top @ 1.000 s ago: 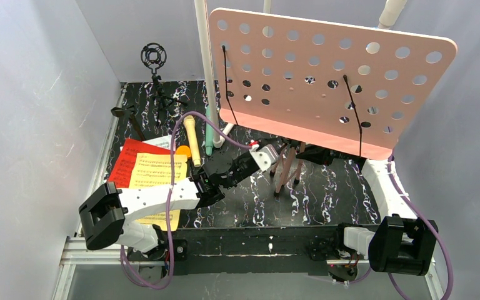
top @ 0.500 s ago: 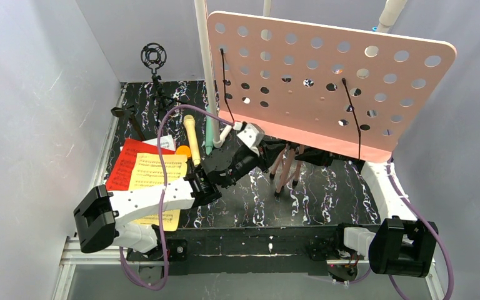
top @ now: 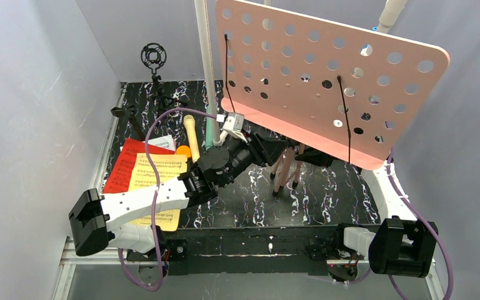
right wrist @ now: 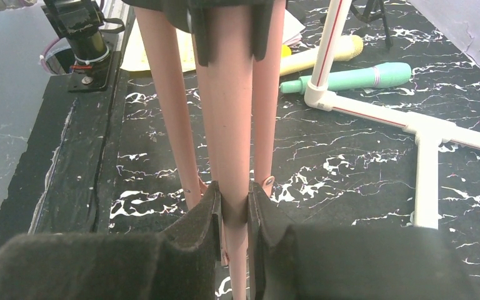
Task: Pack up the instrument practice props
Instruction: Unscrew the knob on the music stand.
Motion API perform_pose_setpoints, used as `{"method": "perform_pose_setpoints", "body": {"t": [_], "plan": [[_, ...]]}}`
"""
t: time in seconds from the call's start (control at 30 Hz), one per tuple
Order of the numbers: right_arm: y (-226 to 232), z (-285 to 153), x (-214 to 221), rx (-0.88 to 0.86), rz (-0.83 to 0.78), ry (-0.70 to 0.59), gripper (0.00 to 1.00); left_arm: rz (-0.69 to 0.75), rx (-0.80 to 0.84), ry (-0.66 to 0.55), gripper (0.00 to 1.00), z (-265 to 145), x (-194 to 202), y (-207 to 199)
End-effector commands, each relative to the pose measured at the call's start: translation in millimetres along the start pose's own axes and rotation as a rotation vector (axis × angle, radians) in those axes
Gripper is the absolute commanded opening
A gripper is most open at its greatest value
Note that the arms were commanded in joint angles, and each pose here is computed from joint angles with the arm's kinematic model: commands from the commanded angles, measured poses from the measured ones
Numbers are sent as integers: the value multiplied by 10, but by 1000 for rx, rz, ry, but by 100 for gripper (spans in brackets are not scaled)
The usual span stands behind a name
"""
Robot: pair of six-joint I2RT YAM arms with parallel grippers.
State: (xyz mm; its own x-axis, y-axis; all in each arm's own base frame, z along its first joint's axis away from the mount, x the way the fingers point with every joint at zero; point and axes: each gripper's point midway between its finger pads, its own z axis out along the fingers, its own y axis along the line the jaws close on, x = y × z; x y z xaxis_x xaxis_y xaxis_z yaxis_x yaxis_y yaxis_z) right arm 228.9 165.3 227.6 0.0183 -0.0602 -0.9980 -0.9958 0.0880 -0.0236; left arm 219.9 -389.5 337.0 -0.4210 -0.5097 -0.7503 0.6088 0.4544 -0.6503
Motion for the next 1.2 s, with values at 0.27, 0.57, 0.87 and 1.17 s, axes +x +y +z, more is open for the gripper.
{"method": "perform_pose_setpoints", "body": {"t": [0.27,0.57,0.87,1.17], "plan": [[153,14,7,-29,106,-20,1,236,51,-29,67,-442,-167,78],[157,15,25,-28,112,-19,1,107,-21,-47,13,-409,-140,191],[163,15,40,-27,113,-18,1,-230,58,-96,0,-218,-219,-102],[171,14,49,-26,114,-17,1,-460,155,-124,0,-90,-370,-300]]}}
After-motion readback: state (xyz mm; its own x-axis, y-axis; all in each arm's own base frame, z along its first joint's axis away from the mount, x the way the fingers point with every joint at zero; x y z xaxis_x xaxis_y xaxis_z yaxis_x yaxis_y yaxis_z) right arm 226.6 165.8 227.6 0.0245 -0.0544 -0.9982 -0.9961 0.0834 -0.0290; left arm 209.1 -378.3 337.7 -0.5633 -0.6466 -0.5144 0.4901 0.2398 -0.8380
